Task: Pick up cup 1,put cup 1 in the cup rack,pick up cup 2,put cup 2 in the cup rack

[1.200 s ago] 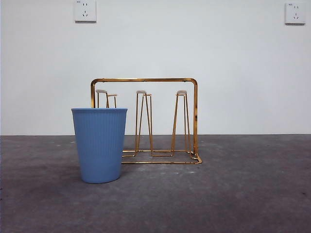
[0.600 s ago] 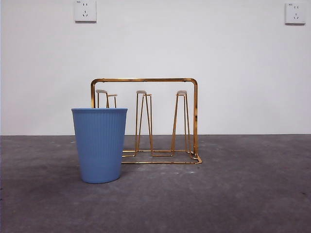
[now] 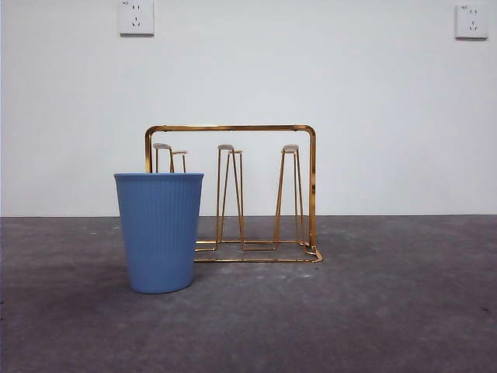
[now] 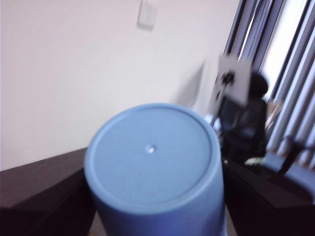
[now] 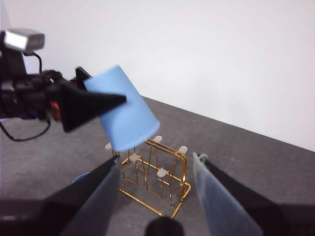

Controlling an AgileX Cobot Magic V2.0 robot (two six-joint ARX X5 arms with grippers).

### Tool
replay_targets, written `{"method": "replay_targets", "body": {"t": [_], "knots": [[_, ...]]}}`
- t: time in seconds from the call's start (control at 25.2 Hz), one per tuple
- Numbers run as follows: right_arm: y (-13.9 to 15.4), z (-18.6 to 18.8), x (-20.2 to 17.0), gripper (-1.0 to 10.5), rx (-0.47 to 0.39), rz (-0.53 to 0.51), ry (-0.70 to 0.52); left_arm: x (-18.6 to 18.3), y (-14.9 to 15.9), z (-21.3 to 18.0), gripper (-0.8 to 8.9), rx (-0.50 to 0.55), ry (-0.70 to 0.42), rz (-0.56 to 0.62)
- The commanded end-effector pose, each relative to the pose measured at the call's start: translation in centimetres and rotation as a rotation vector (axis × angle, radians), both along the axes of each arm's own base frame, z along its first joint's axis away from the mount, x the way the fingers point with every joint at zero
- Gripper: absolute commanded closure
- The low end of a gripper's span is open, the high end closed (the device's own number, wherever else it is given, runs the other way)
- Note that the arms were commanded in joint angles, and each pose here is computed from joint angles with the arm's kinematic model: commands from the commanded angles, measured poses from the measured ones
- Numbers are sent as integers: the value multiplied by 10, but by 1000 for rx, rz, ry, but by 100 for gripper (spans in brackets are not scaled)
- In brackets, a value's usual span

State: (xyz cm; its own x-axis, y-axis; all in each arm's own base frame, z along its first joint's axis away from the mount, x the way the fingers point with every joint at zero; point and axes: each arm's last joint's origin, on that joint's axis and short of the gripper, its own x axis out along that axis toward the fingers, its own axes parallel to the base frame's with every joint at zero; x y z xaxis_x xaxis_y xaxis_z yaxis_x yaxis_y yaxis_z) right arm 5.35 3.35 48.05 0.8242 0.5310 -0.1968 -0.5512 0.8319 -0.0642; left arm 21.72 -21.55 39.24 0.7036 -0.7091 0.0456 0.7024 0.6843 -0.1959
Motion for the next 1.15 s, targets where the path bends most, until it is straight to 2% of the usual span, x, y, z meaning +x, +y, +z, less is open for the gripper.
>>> {"method": "replay_targets", "body": {"t": [0.04, 0.59, 1.15], "knots": [[1, -1, 2, 694, -12, -2, -1, 6, -8, -9, 822, 80, -40, 11], [1, -4, 2, 694, -28, -2, 20, 47, -42, -80, 822, 280, 80, 118], [1, -6, 1, 694, -41, -2, 42, 72, -43, -107, 822, 317, 102, 168]]}}
